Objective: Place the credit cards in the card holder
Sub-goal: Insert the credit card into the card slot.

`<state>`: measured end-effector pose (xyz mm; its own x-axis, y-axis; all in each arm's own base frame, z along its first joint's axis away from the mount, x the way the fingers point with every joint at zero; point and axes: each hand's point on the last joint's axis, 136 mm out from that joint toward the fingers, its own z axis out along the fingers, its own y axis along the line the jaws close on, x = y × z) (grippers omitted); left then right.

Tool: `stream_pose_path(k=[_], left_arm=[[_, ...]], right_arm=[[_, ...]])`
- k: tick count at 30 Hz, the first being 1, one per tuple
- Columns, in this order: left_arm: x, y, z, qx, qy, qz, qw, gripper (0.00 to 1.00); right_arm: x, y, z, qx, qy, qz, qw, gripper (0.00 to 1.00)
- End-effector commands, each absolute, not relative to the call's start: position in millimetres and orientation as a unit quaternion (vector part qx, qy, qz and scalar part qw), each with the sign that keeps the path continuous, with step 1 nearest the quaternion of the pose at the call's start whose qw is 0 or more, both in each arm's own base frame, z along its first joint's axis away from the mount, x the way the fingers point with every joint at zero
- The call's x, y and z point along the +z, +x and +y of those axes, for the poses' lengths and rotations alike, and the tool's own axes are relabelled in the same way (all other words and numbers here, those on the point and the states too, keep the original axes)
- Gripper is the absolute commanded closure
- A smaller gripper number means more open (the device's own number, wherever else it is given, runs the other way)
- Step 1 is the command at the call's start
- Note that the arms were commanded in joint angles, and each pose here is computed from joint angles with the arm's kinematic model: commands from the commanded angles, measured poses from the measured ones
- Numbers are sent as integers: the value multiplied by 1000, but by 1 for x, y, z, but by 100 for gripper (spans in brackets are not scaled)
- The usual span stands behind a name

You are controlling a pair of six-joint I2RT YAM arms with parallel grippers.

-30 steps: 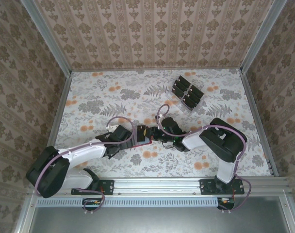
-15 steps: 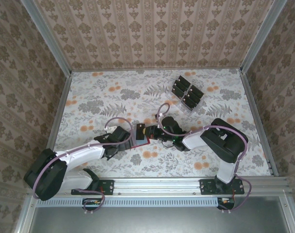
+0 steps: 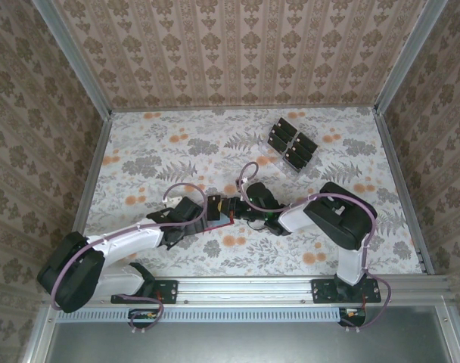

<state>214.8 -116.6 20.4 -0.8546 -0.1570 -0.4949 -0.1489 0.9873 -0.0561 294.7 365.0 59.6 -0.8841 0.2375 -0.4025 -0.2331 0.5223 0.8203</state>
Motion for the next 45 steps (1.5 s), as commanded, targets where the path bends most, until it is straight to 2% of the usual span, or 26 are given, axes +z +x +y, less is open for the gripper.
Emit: stream_pose_path(k=[1, 28, 37, 45], left_arm=[[12, 203, -102, 20, -80, 966, 243, 0], [12, 202, -101, 19, -81, 966, 245, 0], [13, 202, -101, 18, -81, 965, 247, 0], [12, 202, -100, 18, -82, 966, 246, 0]], right_arm=[[65, 295, 375, 509, -3, 826, 240, 100], [42, 277, 365, 494, -2, 842, 219, 100], [41, 286, 355, 485, 17, 843, 232, 100], [63, 304, 364, 508, 16, 825, 248, 100]])
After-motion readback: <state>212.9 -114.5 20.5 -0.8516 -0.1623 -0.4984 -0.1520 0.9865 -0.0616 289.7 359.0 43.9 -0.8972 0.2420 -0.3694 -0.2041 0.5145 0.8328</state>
